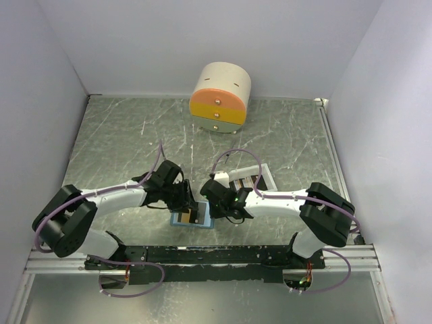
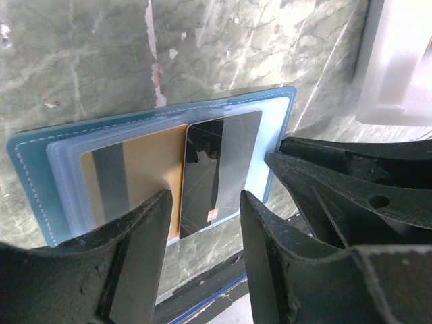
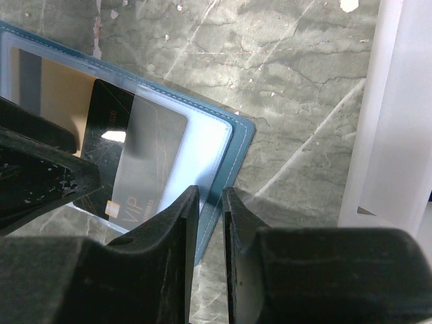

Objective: Put the credit cards into the card holder
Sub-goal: Insert the credit card into the card holder.

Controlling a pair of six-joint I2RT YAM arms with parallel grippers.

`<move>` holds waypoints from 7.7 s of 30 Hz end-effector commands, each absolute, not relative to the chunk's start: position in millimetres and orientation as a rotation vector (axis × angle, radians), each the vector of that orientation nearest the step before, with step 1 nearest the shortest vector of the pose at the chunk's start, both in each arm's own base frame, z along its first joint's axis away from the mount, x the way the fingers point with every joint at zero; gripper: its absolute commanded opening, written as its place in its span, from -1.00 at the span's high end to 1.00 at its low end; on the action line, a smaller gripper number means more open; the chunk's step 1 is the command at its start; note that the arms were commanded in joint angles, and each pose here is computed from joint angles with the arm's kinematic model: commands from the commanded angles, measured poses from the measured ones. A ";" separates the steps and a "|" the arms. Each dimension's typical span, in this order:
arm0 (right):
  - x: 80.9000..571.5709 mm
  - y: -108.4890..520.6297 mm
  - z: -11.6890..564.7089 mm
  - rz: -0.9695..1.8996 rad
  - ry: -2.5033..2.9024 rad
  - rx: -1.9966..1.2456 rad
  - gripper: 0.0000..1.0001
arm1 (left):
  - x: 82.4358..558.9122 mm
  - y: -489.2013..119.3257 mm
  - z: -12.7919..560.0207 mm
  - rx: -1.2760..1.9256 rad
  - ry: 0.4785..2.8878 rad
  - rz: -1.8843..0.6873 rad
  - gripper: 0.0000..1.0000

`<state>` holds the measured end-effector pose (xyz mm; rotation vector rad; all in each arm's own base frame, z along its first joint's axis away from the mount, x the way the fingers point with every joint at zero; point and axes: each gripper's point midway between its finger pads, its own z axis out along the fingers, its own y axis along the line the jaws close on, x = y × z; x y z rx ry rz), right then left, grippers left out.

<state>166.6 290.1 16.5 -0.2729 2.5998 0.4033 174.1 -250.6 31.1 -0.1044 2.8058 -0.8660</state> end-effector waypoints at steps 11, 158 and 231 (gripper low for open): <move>162.1 291.5 9.4 0.379 2.619 -0.312 0.61 | 168.6 -275.5 29.0 -0.080 2.789 -1.064 -0.09; 168.8 294.3 13.5 0.474 2.524 -0.290 0.65 | 182.9 -210.5 30.3 -0.170 2.764 -0.698 -0.27; 171.0 303.4 51.1 0.587 2.490 -0.164 0.49 | 204.2 -207.7 71.0 -0.212 2.628 -0.825 -0.35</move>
